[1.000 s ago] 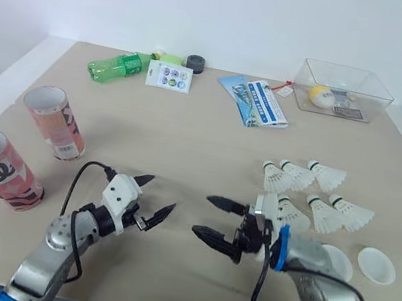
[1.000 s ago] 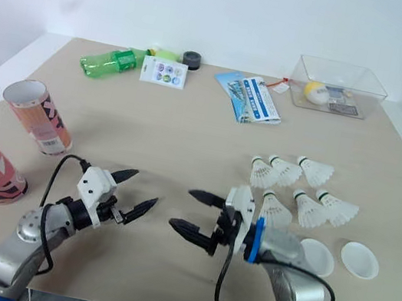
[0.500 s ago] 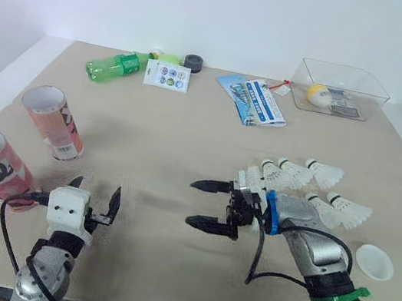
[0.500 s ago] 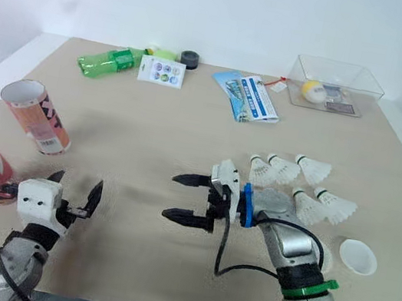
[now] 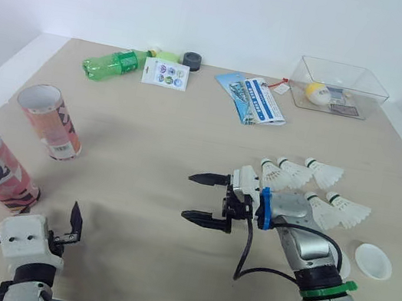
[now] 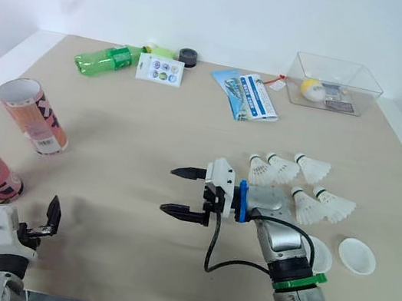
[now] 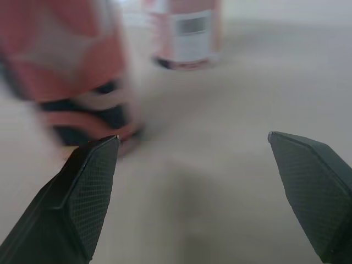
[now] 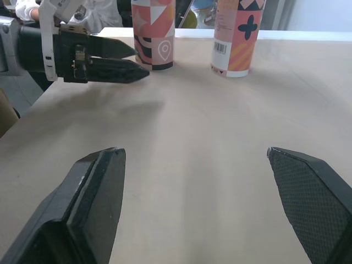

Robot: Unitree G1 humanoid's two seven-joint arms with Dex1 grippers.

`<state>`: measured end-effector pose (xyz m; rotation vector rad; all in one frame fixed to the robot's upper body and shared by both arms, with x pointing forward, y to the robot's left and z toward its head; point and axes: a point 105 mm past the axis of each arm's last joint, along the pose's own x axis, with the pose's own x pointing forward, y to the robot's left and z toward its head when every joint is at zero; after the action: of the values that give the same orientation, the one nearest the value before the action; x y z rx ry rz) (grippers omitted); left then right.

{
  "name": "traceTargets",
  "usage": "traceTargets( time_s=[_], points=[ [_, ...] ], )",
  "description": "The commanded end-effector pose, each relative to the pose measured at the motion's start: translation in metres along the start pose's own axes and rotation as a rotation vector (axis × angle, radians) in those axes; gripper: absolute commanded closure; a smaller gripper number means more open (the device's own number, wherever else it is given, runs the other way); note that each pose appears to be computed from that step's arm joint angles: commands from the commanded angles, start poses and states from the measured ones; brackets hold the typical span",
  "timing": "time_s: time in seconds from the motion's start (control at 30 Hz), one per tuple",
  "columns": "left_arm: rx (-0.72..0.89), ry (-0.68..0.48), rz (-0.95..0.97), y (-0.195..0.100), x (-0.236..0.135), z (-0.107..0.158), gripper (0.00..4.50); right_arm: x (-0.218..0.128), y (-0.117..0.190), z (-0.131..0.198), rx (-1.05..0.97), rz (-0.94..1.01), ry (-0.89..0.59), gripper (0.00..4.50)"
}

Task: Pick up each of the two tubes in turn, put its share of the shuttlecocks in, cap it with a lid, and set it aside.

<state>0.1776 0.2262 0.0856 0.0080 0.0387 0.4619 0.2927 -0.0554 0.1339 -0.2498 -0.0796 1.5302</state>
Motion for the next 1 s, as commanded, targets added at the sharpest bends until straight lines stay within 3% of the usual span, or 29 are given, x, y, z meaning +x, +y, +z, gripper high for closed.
traceTargets(
  time_s=[0.03, 0.3, 0.63, 1.0],
  points=[
    [-0.023, -0.034, 0.155, 0.019, -0.006, 0.009, 0.0, 0.005, -0.002, 0.009, -0.039, 0.021, -0.018, 0.07],
    [-0.061, -0.045, 0.203, 0.039, 0.017, 0.003, 0.0, 0.009, -0.004, 0.01, -0.051, 0.035, -0.017, 0.07],
    [-0.021, -0.037, 0.13, 0.06, 0.055, -0.002, 0.0, 0.005, -0.004, 0.011, -0.056, 0.006, -0.01, 0.07],
    [0.048, 0.047, -0.083, 0.067, 0.084, -0.023, 0.0, 0.003, -0.003, 0.011, -0.056, -0.019, -0.004, 0.07]
  ],
)
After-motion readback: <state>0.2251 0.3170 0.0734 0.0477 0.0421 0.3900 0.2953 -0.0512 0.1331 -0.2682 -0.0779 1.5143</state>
